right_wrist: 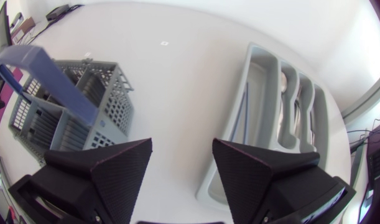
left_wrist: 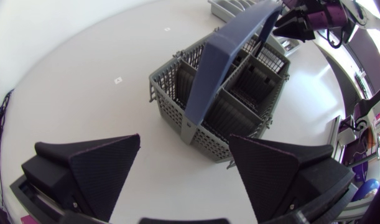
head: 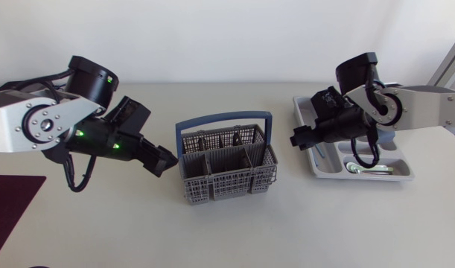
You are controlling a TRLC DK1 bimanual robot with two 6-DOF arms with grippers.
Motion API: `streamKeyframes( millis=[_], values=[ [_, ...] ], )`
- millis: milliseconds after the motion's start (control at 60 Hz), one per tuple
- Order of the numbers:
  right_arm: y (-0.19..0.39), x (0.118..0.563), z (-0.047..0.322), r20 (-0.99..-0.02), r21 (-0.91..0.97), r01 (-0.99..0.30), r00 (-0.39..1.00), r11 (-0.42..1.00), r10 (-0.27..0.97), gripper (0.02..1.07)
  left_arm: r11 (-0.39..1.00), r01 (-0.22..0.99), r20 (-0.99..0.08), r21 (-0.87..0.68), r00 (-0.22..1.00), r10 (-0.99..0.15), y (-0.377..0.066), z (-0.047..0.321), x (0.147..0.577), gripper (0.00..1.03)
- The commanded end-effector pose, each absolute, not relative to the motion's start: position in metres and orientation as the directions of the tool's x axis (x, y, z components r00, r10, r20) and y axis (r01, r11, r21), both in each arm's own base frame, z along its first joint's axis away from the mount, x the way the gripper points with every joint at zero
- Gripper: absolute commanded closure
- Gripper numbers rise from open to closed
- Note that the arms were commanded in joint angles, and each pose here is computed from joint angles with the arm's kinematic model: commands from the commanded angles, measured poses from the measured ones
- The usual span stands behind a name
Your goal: Sort the cutlery from the basket into the organizer compartments.
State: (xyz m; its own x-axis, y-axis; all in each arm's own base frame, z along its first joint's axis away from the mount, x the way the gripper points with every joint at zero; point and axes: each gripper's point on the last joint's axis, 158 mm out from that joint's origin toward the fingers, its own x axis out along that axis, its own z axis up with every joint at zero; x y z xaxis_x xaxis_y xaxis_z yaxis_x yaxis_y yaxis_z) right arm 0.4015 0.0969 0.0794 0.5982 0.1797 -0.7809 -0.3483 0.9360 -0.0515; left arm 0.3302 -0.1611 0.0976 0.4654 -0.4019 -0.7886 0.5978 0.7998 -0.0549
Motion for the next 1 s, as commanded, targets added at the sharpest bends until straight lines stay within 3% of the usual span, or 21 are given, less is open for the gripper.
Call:
streamKeyframes(
  millis=[0, 583, 667, 750, 883, 983],
  values=[
    [0.112, 0.382, 0.064, -0.813, -0.050, -0.403, 0.547, 0.914, 0.198, 0.31, 0.784, 0.619, -0.832, -0.055, 0.405, -0.378, -0.162, 0.072, 0.319, 0.05],
    [0.155, 0.364, 0.056, -0.831, -0.068, -0.489, 0.511, 0.870, 0.222, 0.32, 0.776, 0.631, -0.823, -0.019, 0.431, -0.370, -0.174, 0.055, 0.370, 0.05],
    [0.156, 0.366, 0.057, -0.828, -0.070, -0.488, 0.515, 0.870, 0.222, 0.38, 0.772, 0.635, -0.812, -0.009, 0.446, -0.376, -0.177, 0.057, 0.377, 0.05],
    [0.152, 0.367, 0.057, -0.829, -0.070, -0.480, 0.515, 0.875, 0.217, 0.39, 0.781, 0.625, -0.810, -0.005, 0.455, -0.370, -0.173, 0.056, 0.386, 0.08],
    [0.144, 0.364, 0.055, -0.831, -0.073, -0.471, 0.516, 0.879, 0.208, 0.39, 0.803, 0.595, -0.808, -0.010, 0.468, -0.358, -0.157, 0.059, 0.388, 0.21],
    [0.139, 0.363, 0.052, -0.834, -0.079, -0.469, 0.514, 0.880, 0.200, 0.39, 0.785, 0.616, -0.787, -0.063, 0.453, -0.419, -0.157, 0.075, 0.373, 0.32]
  ],
)
